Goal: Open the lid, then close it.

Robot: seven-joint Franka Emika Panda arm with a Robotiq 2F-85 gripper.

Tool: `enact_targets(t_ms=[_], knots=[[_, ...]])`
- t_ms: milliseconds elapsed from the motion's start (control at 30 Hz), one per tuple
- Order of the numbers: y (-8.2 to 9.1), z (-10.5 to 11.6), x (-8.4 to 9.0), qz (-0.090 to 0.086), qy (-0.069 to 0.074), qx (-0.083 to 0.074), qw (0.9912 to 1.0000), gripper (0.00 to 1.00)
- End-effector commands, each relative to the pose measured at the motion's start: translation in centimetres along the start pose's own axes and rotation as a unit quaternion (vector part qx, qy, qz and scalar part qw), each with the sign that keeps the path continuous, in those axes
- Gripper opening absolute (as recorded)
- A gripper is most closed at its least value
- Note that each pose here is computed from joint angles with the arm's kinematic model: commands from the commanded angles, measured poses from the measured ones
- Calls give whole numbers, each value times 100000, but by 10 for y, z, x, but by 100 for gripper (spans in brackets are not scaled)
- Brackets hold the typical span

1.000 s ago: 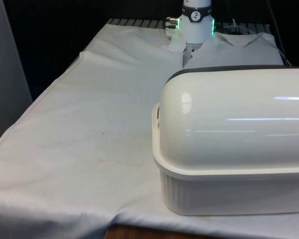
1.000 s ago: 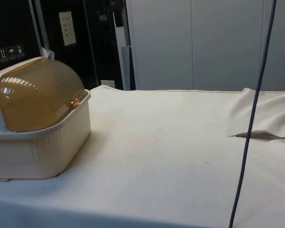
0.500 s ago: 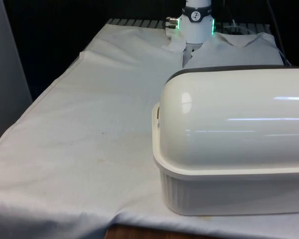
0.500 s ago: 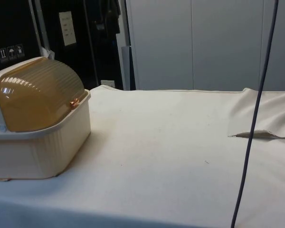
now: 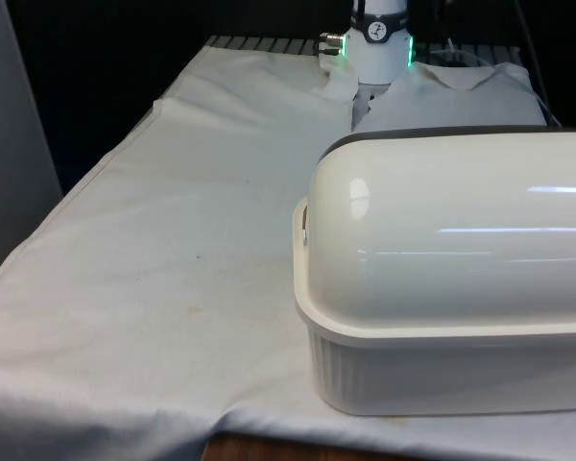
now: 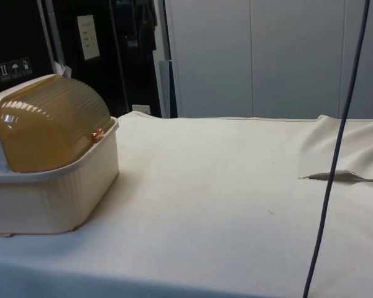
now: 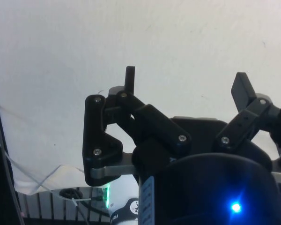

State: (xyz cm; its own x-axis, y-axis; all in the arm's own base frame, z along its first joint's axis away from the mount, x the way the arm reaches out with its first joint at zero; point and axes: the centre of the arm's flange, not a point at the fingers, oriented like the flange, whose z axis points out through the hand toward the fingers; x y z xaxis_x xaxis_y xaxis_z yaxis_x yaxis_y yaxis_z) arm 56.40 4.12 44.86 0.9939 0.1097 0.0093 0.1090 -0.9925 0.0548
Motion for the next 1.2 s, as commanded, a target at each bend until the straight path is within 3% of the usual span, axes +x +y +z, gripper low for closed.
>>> enact_targets(t_ms=[0, 233, 500, 533, 800, 833, 867, 1067, 1100, 1167], knots=[[-1, -1, -1, 97, 454, -264, 99999, 100], [-2, -1, 0, -197, 110, 15, 100000, 100], [-7, 9, 3, -309, 932, 442, 99994, 100], [-5, 7, 3, -332, 377, 168, 99999, 100], [-9, 28, 4, -242, 1696, 961, 99981, 100], [-8, 27, 4, -323, 1141, 488, 99992, 100], [-10, 30, 5, -296, 1800, 1037, 99978, 100], [-13, 40, 6, -126, 2716, 1715, 99948, 100], [-12, 40, 6, -162, 2109, 1288, 99969, 100], [-15, 43, 6, -111, 3019, 1875, 99937, 100]])
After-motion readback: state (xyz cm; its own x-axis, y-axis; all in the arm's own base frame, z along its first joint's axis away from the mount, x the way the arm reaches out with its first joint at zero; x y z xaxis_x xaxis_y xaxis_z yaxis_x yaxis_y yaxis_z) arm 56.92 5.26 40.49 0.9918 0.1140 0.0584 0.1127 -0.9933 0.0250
